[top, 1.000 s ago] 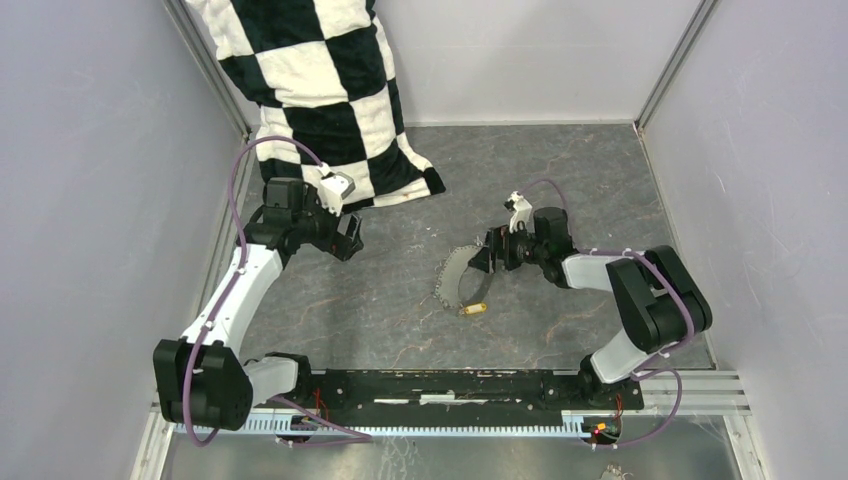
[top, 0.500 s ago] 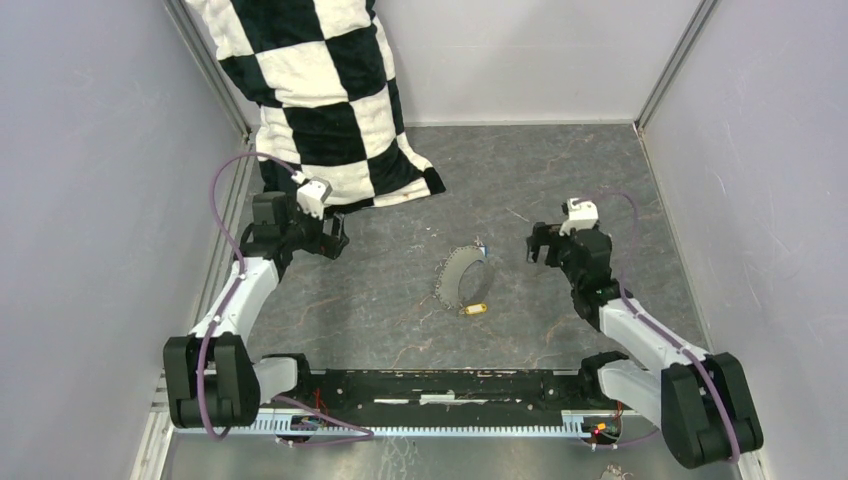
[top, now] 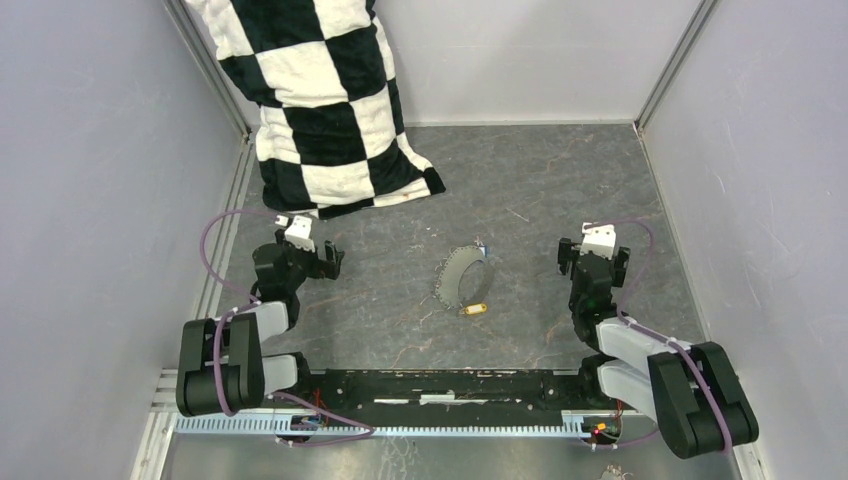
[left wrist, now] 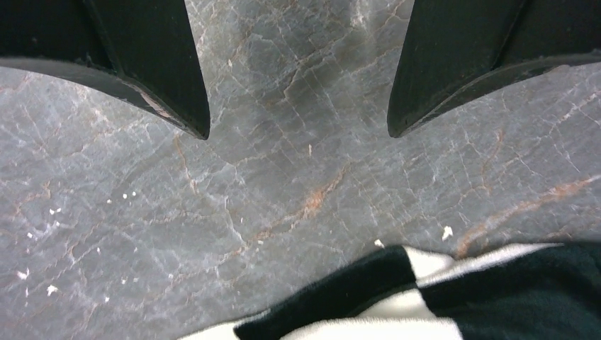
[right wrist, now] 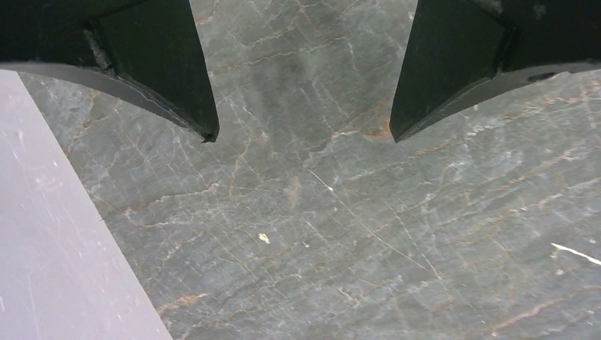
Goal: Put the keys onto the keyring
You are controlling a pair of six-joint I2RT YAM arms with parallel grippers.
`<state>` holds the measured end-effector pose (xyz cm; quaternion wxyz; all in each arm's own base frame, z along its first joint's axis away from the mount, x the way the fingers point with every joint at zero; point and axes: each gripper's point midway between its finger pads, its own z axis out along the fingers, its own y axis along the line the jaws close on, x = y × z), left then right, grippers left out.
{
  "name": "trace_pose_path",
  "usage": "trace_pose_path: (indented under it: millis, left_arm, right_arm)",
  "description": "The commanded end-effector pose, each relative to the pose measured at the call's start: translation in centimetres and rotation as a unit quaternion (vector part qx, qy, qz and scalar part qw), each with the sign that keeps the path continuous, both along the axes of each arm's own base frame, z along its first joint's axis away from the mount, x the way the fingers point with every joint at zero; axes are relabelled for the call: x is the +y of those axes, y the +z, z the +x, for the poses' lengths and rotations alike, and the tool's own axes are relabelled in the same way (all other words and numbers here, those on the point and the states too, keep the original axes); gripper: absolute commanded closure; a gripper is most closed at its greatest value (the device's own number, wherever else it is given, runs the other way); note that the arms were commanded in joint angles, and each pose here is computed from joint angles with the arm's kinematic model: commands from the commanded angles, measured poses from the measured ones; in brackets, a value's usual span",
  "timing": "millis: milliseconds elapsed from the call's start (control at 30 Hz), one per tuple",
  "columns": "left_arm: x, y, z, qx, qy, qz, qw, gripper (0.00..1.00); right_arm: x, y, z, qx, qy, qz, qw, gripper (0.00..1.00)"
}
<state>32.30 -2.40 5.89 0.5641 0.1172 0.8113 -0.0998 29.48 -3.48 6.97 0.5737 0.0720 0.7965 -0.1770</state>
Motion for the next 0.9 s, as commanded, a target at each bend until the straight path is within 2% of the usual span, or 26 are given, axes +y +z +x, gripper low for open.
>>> trace_pose_path:
  millis: [0, 233, 500, 533, 633, 667, 733, 800, 867]
  left_arm:
    - [0.2, 5.9, 2.2, -0.152, 0.013, -0.019, 0.988, 0.00]
    - [0.3, 6.0, 2.4, -0.192, 0.030, -0.050, 0.980, 0.00]
    - [1.4, 4.6, 2.7, -0.174, 0.066, -0.054, 0.981, 0.00]
    - [1.2, 5.1, 2.8, -0.191, 0.063, -0.063, 0.977, 0.00]
    - [1.5, 4.2, 3.6, -0.157, 0.066, -0.054, 0.984, 0.00]
    - [1.5, 4.0, 4.0, -0.151, 0.067, -0.057, 0.985, 0.00]
    - [1.2, 3.6, 4.4, -0.140, 0.062, -0.056, 0.987, 0.00]
    - [0.9, 3.6, 4.5, -0.137, 0.062, -0.045, 0.988, 0.00]
    - [0.9, 3.9, 4.4, -0.146, 0.061, -0.047, 0.986, 0.00]
  right_arm:
    - [-1.1, 1.5, 0.4, -0.050, -0.016, -0.020, 0.998, 0.02]
    - [-1.4, 1.2, 0.1, -0.064, -0.010, -0.034, 0.997, 0.02]
    - [-1.8, 1.6, 0.7, -0.079, -0.009, -0.053, 0.995, 0.02]
    - [-1.6, 1.3, 0.9, -0.077, -0.001, -0.055, 0.995, 0.02]
    - [-0.4, 1.4, 1.2, -0.082, 0.041, -0.058, 0.994, 0.02]
    - [-0.4, 0.9, 0.2, -0.084, 0.050, -0.060, 0.993, 0.02]
    - [-0.9, 2.2, -0.7, -0.125, 0.043, -0.064, 0.989, 0.02]
    - [-0.6, 0.8, -0.2, -0.090, 0.048, -0.054, 0.993, 0.02]
    - [-0.7, 1.5, -0.2, -0.108, 0.048, -0.057, 0.991, 0.02]
